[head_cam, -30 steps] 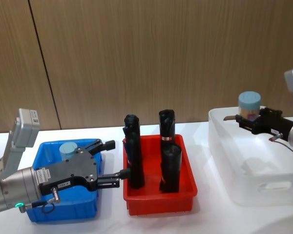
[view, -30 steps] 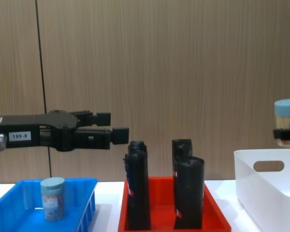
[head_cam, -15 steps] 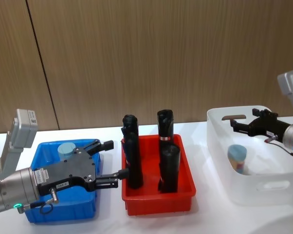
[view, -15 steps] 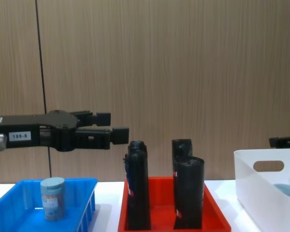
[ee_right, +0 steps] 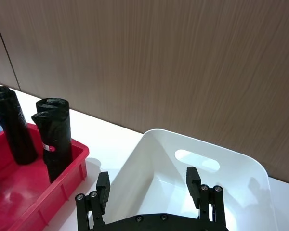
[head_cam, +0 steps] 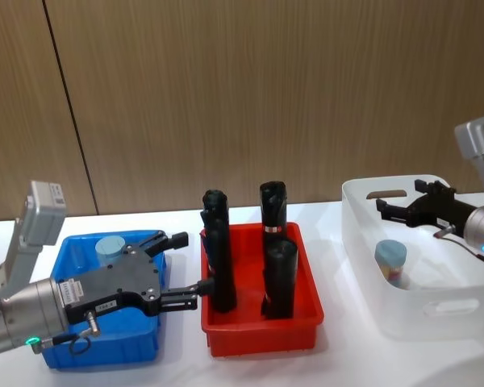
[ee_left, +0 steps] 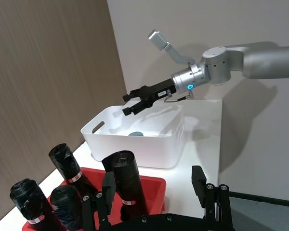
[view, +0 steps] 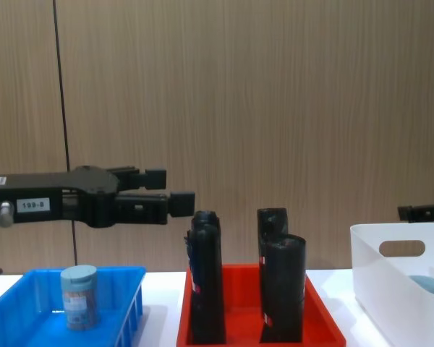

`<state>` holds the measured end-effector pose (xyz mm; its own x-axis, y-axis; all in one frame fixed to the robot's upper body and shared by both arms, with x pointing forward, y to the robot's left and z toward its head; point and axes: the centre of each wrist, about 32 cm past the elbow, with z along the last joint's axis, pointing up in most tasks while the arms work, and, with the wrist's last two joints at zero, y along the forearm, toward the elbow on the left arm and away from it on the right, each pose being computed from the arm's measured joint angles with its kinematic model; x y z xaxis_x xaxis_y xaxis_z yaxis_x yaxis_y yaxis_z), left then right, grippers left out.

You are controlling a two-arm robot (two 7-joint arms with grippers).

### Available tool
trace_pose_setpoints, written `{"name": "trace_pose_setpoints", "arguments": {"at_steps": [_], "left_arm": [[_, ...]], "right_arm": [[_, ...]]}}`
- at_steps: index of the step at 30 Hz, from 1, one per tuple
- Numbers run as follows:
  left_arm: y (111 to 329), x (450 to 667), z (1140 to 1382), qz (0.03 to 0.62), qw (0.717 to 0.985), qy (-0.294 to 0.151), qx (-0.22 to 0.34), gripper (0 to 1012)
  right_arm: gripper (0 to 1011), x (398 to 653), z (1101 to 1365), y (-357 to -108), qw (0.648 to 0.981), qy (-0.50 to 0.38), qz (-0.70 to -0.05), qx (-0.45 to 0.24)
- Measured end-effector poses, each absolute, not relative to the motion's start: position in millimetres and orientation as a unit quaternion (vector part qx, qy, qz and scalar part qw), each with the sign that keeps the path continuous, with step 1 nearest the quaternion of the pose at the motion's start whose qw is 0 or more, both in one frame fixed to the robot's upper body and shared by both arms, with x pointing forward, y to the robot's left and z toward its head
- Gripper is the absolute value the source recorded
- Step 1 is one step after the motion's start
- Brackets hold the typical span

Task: Pick the cotton swabs from the blue box and place them into the white box.

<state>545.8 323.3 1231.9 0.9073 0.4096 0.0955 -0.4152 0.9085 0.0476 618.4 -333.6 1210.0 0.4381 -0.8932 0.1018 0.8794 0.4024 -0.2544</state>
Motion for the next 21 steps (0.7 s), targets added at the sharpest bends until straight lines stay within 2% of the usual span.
{"name": "trace_pose_setpoints", "arguments": {"at_steps": [21], "left_arm": [[287.9,534.2,1220.8,0.301,0.951,-0.06,0.046,1004]], "right_arm": [[1002,572.8,1190.3,-299.8,0.836,-0.006,-0.54,-0.102]]}}
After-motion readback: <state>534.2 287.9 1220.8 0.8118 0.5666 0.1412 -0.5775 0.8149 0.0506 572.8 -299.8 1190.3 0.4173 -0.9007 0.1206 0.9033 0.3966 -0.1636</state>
